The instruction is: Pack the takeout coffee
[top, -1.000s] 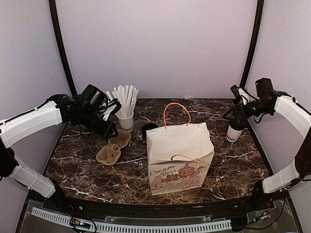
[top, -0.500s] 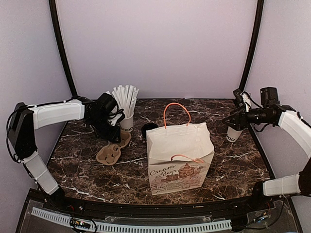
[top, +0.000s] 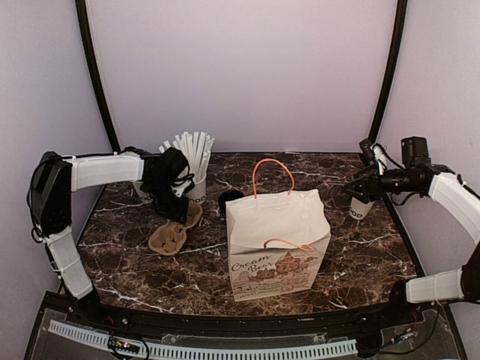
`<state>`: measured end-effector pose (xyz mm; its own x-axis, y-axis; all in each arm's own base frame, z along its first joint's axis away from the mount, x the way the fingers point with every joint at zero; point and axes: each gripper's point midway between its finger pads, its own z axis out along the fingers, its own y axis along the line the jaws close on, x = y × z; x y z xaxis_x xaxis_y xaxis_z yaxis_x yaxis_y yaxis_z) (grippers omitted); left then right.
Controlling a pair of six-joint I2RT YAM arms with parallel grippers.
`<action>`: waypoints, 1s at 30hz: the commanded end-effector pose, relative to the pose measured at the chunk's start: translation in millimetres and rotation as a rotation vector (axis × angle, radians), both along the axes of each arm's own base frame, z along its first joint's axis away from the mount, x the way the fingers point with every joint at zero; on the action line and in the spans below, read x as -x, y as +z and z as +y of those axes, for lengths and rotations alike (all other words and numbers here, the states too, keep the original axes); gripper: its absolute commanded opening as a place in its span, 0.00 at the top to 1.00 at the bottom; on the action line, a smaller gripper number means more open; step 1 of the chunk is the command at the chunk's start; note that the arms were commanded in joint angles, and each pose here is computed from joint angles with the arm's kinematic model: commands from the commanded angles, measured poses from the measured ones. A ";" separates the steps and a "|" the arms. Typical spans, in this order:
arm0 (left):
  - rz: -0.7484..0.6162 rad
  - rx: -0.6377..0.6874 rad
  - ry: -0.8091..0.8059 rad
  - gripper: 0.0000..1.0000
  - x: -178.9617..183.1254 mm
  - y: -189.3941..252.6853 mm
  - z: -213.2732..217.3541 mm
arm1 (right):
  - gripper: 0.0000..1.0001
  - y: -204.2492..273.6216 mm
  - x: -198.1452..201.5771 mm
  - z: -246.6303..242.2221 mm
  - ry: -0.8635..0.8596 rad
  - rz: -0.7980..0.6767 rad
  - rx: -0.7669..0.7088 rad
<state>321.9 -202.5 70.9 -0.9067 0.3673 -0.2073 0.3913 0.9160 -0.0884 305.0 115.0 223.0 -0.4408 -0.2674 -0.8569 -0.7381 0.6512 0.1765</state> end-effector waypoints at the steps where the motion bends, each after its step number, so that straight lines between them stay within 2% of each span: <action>1: -0.035 -0.006 0.023 0.64 -1.0 24.8 6.1 | 0.01 3.4 1.6 4.1 0.030 -0.036 -0.008; 12: 0.030 -0.109 0.049 0.60 10.7 5.0 24.6 | 0.01 2.2 2.9 4.8 0.035 -0.033 -0.011; 19: 0.068 -0.103 0.042 0.67 15.5 -3.4 22.4 | 0.01 1.3 2.7 4.7 0.035 -0.032 -0.010; 30: 0.082 -0.123 0.044 0.69 14.2 -12.1 23.5 | 0.01 -0.8 3.6 4.9 0.037 -0.029 -0.010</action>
<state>312.7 -183.9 60.4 -0.9282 0.3526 -0.1190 0.3566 0.9342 -0.0134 302.1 117.2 219.5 -0.4341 -0.2717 -0.8589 -0.7515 0.6350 0.1790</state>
